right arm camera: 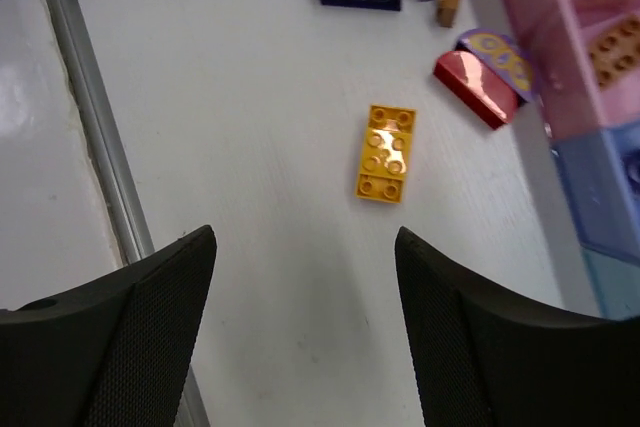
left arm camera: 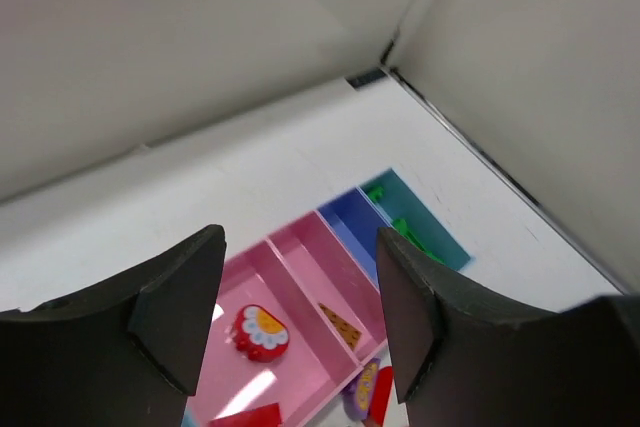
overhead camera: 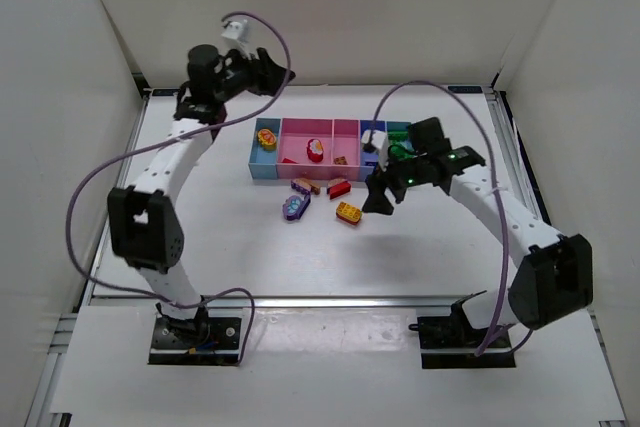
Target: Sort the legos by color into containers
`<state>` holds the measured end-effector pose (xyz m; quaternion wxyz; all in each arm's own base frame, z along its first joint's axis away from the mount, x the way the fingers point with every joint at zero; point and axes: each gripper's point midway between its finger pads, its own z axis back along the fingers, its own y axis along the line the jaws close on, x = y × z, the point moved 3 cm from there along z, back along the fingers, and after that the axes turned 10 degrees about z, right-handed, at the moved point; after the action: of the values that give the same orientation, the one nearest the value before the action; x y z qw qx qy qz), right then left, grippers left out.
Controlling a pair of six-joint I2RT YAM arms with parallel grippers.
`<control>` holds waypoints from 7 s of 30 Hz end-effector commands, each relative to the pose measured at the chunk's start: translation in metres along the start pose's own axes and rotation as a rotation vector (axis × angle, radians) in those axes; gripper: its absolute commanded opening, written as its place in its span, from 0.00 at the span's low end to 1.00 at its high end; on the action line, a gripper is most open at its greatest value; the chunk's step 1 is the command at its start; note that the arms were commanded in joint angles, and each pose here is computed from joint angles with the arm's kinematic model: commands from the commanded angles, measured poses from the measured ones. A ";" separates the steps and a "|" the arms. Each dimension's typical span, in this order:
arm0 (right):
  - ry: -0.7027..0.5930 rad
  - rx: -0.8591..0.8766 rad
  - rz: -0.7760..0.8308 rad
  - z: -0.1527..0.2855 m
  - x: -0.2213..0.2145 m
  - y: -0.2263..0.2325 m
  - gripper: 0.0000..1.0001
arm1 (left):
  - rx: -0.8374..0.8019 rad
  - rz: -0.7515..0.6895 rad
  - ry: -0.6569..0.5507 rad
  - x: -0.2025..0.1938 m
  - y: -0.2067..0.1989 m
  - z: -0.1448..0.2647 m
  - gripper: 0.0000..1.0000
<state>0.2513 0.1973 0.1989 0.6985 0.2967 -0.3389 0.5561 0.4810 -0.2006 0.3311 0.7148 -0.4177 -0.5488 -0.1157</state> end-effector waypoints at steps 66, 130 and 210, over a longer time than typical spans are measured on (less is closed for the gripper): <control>0.426 -0.030 0.005 -0.120 -0.072 -0.018 0.58 | 0.251 -0.058 -0.002 -0.003 0.027 0.123 0.74; -0.367 0.456 -0.505 -0.019 0.168 -0.042 0.01 | -0.601 0.392 0.455 -0.085 -0.065 0.088 0.80; -0.380 0.000 -0.468 0.058 0.116 -0.096 0.00 | 0.261 0.020 0.432 -0.142 0.036 -0.008 0.10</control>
<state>0.3572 0.2062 0.3156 0.7341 0.4795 -0.3688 0.3085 0.4469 -0.2335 0.1824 0.8559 -0.3402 -0.3665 -0.1321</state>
